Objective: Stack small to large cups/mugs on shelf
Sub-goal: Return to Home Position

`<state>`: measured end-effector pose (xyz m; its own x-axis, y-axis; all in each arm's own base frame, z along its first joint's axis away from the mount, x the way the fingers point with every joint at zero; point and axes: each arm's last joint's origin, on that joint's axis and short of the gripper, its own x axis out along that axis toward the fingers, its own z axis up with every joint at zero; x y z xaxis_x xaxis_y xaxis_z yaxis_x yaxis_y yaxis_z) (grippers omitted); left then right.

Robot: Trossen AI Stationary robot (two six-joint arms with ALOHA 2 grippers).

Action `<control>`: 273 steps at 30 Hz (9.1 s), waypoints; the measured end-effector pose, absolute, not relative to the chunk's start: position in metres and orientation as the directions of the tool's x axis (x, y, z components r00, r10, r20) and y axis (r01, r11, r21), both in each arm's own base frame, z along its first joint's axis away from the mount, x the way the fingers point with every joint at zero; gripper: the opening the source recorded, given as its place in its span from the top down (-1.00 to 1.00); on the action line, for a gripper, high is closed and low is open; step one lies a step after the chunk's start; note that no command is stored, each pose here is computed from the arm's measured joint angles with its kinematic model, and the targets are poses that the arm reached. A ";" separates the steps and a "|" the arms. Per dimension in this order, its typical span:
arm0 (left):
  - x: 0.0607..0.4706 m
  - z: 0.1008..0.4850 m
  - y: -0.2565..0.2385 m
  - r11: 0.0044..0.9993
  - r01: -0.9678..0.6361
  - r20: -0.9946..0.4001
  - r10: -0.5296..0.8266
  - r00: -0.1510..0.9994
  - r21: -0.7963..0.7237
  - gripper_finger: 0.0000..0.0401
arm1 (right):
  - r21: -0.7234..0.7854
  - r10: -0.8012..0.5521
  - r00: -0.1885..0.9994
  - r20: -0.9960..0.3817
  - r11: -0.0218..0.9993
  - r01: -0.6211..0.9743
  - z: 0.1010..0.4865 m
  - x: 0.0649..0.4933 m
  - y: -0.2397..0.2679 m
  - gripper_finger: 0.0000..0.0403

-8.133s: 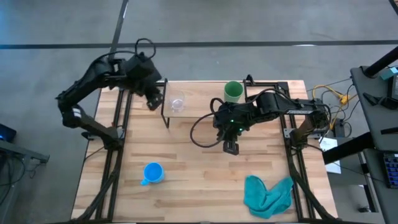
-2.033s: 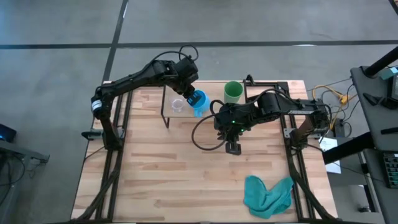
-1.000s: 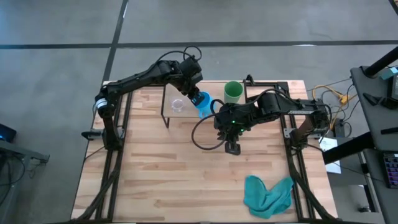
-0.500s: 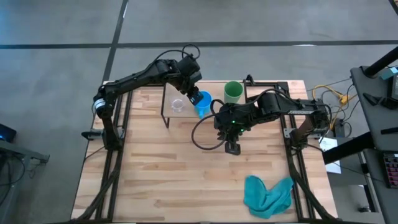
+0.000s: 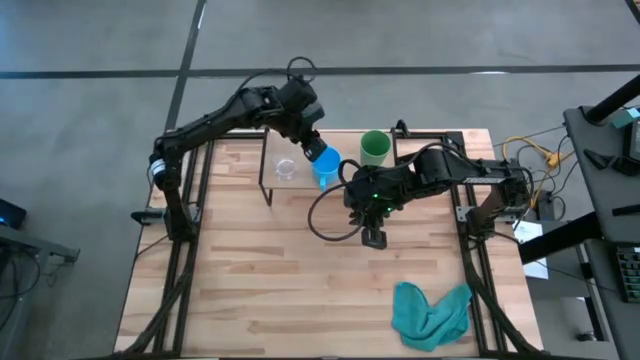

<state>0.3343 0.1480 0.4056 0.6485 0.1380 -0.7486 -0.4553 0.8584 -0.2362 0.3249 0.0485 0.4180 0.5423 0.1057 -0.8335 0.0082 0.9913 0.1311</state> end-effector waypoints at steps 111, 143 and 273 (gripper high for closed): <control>0.043 0.274 0.018 0.801 -0.305 0.017 0.365 0.931 -0.514 0.81 | 0.354 0.191 0.952 0.238 0.896 -0.268 0.201 0.095 0.027 0.64; 0.092 0.176 0.033 0.831 -0.083 0.103 0.166 0.981 -0.549 0.81 | 0.353 0.172 0.946 0.274 0.897 -0.265 0.194 0.096 0.027 0.64; 0.094 0.165 0.038 0.791 -0.244 -0.004 0.292 0.956 -0.561 0.81 | 0.154 0.123 0.984 -0.127 0.983 -0.103 0.156 0.103 0.027 0.64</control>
<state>0.0937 0.0381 0.1653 0.9565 0.2917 -0.0040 -0.2437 0.7913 -0.5609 0.1034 0.0273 0.1559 0.9842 0.1230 -0.1274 -0.1029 0.9827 0.1540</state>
